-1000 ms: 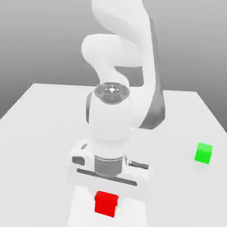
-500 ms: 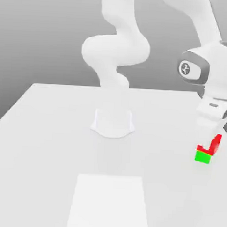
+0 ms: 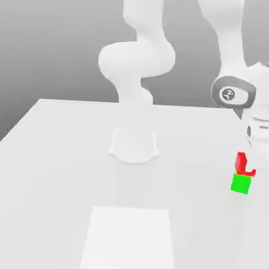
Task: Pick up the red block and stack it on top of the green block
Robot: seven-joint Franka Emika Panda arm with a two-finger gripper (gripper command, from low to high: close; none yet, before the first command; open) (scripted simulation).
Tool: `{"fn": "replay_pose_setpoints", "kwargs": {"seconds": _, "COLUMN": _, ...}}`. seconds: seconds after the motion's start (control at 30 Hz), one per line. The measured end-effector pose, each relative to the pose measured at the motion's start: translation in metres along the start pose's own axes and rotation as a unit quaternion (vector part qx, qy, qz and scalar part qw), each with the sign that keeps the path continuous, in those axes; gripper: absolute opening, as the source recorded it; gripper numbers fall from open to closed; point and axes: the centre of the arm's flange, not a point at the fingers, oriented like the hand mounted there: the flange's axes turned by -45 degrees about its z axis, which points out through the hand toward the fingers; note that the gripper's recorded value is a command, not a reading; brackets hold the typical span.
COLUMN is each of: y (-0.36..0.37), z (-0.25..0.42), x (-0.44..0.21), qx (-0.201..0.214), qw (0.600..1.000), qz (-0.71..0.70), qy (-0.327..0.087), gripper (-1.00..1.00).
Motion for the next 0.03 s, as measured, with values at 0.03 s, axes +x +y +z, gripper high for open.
{"fn": "replay_pose_setpoints", "kwargs": {"seconds": 0.03, "y": 0.0, "z": 0.0, "x": 0.0, "qx": 0.0, "qw": 1.0, "qz": 0.0, "qy": 0.0, "gripper": 1.0}}
